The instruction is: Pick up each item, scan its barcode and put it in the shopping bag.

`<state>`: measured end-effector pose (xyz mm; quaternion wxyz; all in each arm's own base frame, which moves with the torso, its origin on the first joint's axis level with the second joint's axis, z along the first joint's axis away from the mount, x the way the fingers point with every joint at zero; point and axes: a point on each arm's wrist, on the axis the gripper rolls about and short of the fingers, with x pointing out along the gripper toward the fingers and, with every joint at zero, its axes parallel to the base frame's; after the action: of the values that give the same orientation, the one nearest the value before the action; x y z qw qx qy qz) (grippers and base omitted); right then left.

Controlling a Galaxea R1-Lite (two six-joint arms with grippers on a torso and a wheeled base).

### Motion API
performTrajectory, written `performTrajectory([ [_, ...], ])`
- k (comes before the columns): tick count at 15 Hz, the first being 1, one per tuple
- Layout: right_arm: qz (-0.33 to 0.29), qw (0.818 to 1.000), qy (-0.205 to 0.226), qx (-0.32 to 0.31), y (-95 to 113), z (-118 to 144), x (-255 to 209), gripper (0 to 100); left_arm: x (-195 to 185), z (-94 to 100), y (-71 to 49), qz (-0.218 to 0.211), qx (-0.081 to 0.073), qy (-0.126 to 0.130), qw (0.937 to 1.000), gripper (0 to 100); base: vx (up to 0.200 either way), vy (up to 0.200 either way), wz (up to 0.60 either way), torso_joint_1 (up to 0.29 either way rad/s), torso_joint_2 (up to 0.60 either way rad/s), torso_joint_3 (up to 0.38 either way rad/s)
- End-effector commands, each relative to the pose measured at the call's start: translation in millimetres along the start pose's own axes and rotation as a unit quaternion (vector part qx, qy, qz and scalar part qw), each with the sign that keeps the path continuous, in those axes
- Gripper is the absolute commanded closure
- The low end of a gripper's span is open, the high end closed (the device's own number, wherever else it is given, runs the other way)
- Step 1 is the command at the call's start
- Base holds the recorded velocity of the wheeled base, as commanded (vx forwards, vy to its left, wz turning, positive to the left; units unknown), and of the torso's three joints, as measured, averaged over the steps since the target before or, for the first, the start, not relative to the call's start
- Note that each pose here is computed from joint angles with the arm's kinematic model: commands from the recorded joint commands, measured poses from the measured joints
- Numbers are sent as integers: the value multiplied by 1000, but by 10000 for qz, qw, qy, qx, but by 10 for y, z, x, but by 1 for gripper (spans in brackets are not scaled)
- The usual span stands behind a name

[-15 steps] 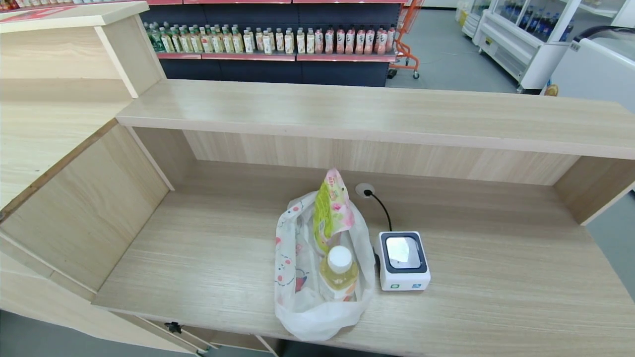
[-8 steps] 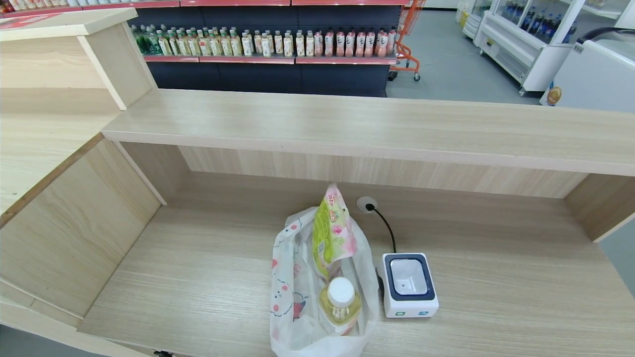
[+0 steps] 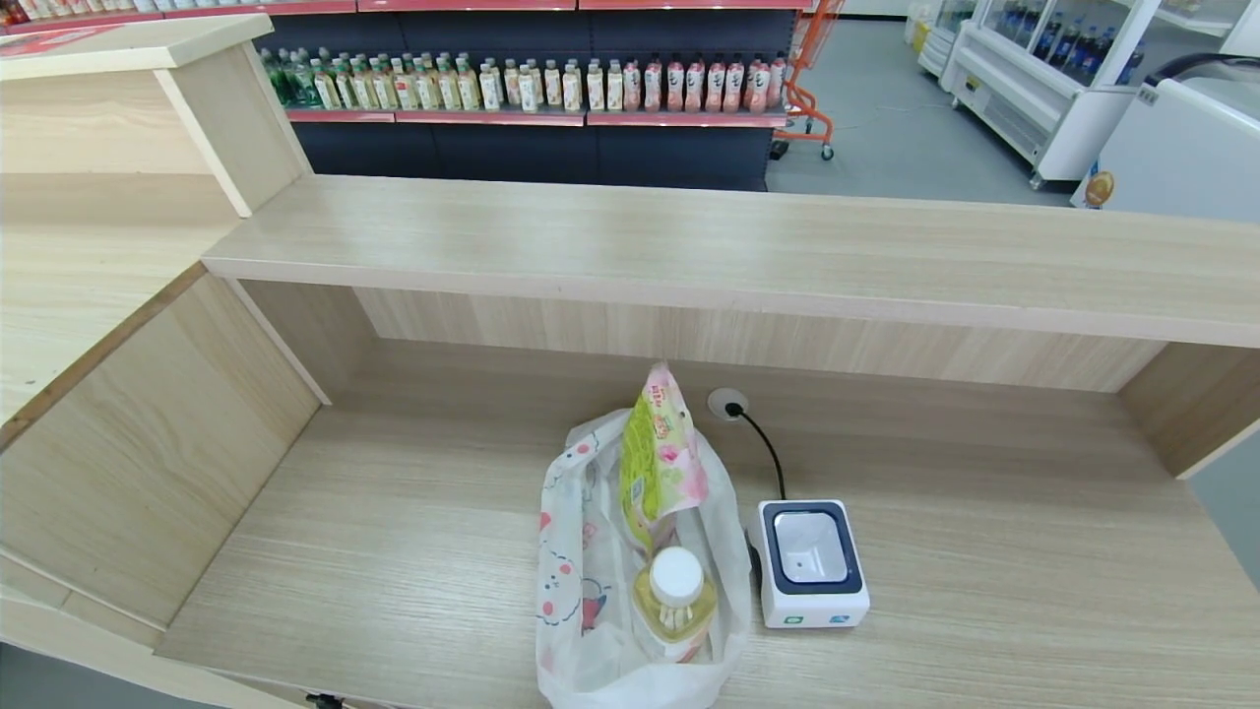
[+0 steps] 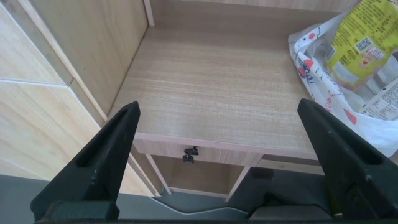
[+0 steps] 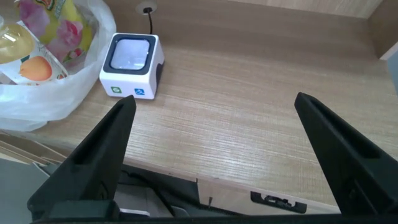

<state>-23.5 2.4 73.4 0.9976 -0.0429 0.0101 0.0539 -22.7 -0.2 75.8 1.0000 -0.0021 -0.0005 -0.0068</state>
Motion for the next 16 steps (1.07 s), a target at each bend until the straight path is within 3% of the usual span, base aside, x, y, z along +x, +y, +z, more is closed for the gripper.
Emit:
performTrajectory([
  [1, 4, 10000, 13, 0, 0, 1, 2, 0, 0, 0, 0, -1, -2, -2, 10000, 0, 0, 0, 0, 0, 0, 0],
  [16, 4, 10000, 13, 39, 0, 1, 2, 0, 0, 0, 0, -1, -2, -2, 10000, 0, 0, 0, 0, 0, 0, 0],
])
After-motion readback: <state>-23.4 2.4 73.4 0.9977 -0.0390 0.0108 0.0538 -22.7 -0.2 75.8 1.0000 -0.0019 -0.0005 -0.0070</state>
